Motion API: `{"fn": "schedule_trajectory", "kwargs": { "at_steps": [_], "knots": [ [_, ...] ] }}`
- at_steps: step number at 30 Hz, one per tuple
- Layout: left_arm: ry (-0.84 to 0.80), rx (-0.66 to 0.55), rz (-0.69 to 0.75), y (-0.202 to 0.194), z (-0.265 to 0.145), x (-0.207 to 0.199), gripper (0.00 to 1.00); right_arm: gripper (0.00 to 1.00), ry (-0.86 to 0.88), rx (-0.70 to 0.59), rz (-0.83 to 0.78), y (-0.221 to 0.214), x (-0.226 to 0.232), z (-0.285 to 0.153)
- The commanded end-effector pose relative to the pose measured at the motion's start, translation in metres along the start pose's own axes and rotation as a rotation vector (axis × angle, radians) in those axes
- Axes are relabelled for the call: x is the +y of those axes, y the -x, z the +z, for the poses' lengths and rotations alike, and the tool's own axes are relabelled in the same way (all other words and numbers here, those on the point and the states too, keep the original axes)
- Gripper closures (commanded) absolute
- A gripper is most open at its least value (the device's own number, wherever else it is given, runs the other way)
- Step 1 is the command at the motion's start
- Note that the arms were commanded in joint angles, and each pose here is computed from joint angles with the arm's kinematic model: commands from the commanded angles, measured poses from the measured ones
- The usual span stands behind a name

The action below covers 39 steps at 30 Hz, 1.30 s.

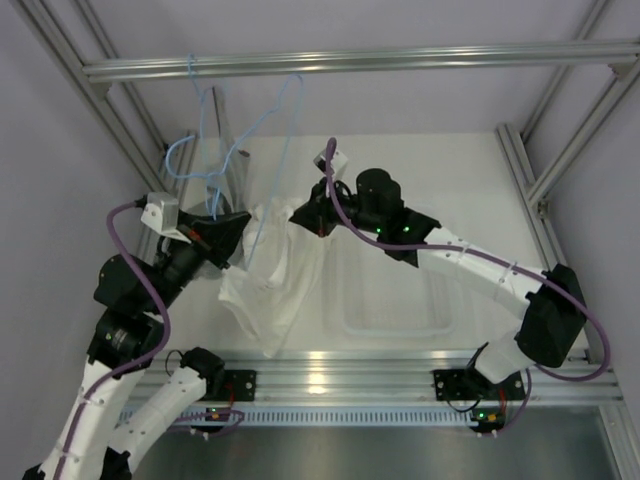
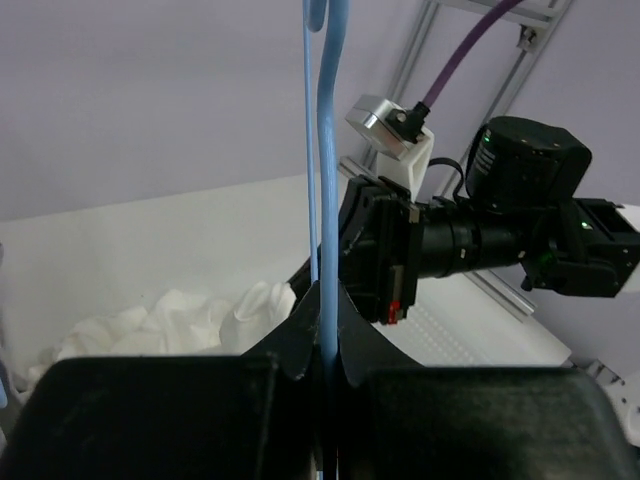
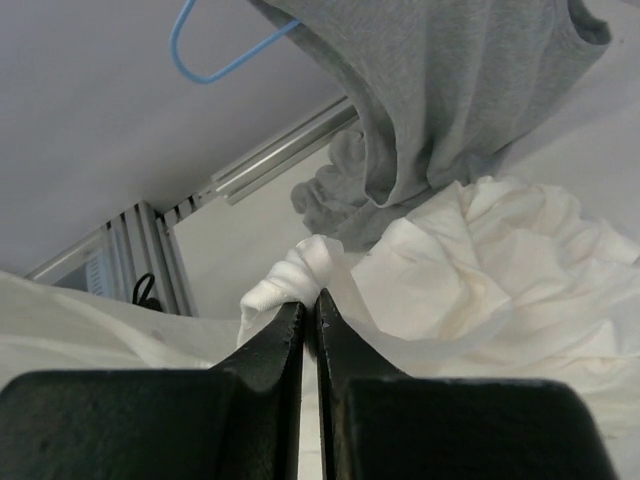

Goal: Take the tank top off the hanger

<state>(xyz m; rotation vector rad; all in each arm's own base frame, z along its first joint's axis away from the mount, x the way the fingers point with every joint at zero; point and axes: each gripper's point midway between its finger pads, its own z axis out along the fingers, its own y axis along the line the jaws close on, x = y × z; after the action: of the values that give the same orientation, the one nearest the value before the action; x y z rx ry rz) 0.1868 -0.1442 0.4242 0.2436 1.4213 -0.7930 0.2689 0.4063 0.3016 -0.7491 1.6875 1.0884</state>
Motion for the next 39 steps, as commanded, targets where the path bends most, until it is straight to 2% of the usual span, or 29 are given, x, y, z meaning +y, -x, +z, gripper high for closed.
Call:
{"fn": "schedule_trajectory", "kwargs": {
  "at_steps": [1, 4, 5, 6, 7, 9, 11, 13, 14, 15, 19, 21, 22, 24, 26, 27, 31, 32, 35, 36, 38, 39],
  "knots": [
    [-0.012, -0.294, 0.028, 0.057, 0.008, -0.002, 1.0, 1.0, 0.07, -0.073, -0.02, 0.021, 0.022, -0.003],
    [0.016, -0.348, 0.059, 0.052, 0.019, 0.01, 1.0, 1.0, 0.135, -0.023, 0.016, 0.003, 0.032, 0.007],
    [0.032, -0.373, 0.07, 0.053, 0.023, 0.016, 1.0, 0.88, 0.141, 0.001, 0.019, -0.004, 0.034, 0.011],
    [0.041, -0.385, 0.07, 0.053, 0.025, 0.018, 1.0, 0.69, 0.126, 0.034, 0.03, -0.014, 0.029, 0.016],
    [0.048, -0.396, 0.07, 0.054, 0.026, 0.02, 1.0, 0.58, 0.124, 0.038, 0.033, -0.016, 0.028, 0.017],
    [0.046, -0.413, 0.088, 0.057, 0.029, 0.02, 1.0, 0.61, 0.137, 0.034, 0.033, -0.018, 0.031, 0.016],
    [0.084, -0.439, 0.096, 0.061, 0.028, 0.027, 1.0, 0.57, 0.14, 0.025, 0.031, -0.016, 0.032, 0.015],
    [0.116, -0.469, 0.106, 0.066, 0.025, 0.033, 1.0, 0.58, 0.152, 0.02, 0.025, -0.013, 0.035, 0.014],
    [0.119, -0.471, 0.112, 0.066, 0.025, 0.033, 1.0, 0.68, 0.154, 0.019, 0.02, -0.012, 0.036, 0.014],
    [0.124, -0.48, 0.115, 0.069, 0.025, 0.034, 1.0, 0.71, 0.145, 0.017, 0.017, -0.012, 0.034, 0.016],
    [0.093, -0.473, 0.155, 0.065, 0.031, 0.03, 1.0, 0.71, 0.145, 0.032, 0.018, -0.017, 0.032, 0.018],
    [0.076, -0.509, 0.19, 0.06, 0.031, 0.031, 1.0, 0.66, 0.195, -0.001, 0.023, -0.012, 0.042, 0.018],
    [0.072, -0.58, 0.211, 0.07, 0.027, 0.029, 1.0, 0.66, 0.21, -0.005, 0.03, -0.013, 0.044, 0.017],
    [0.081, -0.558, 0.208, 0.06, 0.038, 0.036, 1.0, 0.65, 0.226, -0.014, 0.036, -0.01, 0.049, 0.016],
    [0.032, -0.497, 0.278, 0.052, 0.053, 0.029, 1.0, 0.64, 0.213, -0.021, 0.021, -0.009, 0.048, 0.012],
    [0.021, -0.508, 0.297, 0.061, 0.054, 0.025, 1.0, 0.63, 0.188, -0.034, 0.013, -0.008, 0.046, 0.006],
    [0.076, -0.52, 0.312, 0.074, 0.063, 0.033, 1.0, 0.61, 0.12, -0.051, -0.016, -0.004, 0.037, -0.008],
    [0.156, -0.511, 0.276, 0.079, 0.066, 0.046, 1.0, 0.61, 0.105, -0.052, -0.025, -0.003, 0.035, -0.011],
    [0.277, -0.359, 0.183, 0.071, 0.08, 0.066, 1.0, 0.58, 0.008, -0.048, -0.025, 0.0, 0.024, -0.025],
    [0.303, -0.282, 0.17, 0.057, 0.081, 0.072, 1.0, 0.58, -0.048, -0.077, -0.031, 0.009, 0.018, -0.037],
    [0.319, -0.264, 0.136, 0.06, 0.071, 0.07, 1.0, 0.56, -0.129, -0.08, -0.043, 0.01, 0.006, -0.053],
    [0.335, -0.214, 0.133, 0.049, 0.066, 0.073, 1.0, 0.55, -0.194, -0.115, -0.051, 0.02, -0.001, -0.069]
  ]
}}
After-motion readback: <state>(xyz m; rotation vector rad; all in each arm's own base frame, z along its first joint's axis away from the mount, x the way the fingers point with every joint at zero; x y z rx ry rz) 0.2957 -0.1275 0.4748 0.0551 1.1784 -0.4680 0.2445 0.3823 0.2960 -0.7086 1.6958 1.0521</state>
